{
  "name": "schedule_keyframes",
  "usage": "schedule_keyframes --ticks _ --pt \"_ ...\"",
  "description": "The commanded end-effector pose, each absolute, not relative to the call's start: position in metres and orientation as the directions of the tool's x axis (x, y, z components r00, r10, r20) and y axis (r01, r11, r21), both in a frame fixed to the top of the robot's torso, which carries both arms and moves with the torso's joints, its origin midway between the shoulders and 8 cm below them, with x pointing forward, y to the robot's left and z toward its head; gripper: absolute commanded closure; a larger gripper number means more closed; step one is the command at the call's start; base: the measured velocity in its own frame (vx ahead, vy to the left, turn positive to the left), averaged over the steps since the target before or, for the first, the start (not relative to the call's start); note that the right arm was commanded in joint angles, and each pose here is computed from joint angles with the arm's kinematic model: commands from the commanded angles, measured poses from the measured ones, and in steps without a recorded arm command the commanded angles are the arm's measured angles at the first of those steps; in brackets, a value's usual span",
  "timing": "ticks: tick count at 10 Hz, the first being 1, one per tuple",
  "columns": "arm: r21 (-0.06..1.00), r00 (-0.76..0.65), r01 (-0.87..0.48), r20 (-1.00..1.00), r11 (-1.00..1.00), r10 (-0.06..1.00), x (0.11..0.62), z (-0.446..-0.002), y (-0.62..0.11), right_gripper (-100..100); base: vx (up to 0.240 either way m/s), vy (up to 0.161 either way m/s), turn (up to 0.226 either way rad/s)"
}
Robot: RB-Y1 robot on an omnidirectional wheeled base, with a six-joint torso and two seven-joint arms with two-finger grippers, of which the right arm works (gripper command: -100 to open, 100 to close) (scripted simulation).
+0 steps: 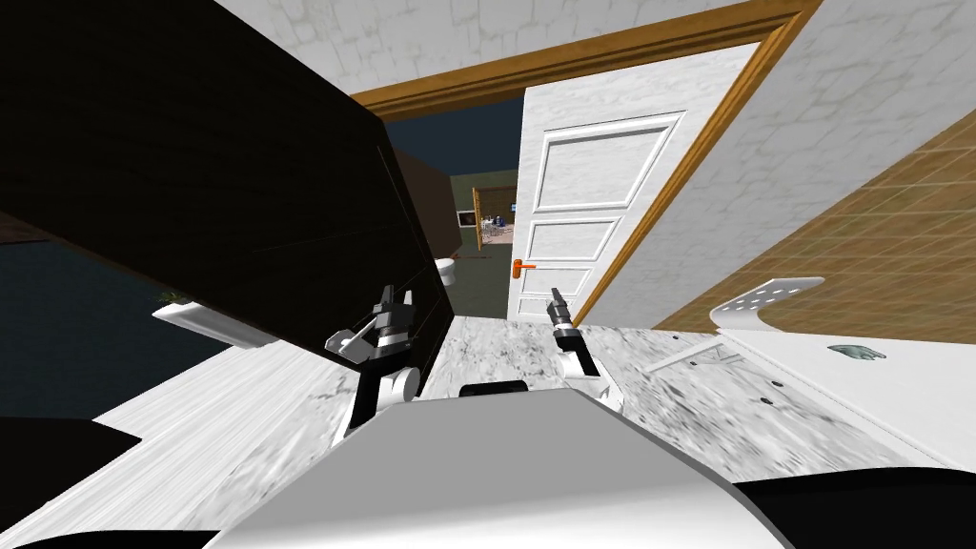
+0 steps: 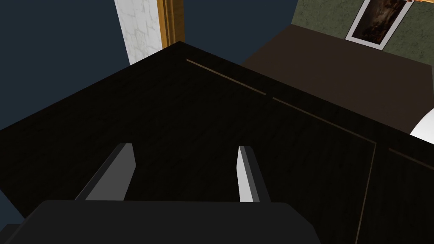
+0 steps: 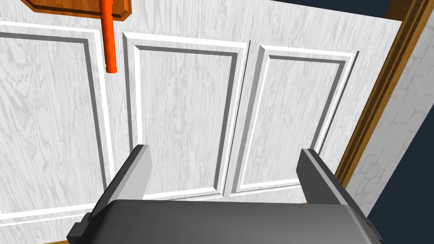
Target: Pull the door open
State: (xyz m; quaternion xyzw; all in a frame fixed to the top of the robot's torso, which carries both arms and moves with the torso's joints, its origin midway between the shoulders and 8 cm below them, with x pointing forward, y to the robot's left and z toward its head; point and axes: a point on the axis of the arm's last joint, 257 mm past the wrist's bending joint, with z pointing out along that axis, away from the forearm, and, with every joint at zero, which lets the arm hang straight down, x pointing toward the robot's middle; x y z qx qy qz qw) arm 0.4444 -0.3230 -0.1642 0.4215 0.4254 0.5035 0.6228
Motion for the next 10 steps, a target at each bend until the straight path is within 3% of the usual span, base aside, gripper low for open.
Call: schedule_keyframes --ticks 1,10 --pt "0.963 0.134 -0.24 -0.095 0.125 0.986 0.451 -0.178 -0.329 -100 0.142 0.01 0.029" --pt "0.991 0.16 -0.116 -0.048 0.067 0.986 0.472 -0.238 -0.361 -100 0.137 0.0 0.025"
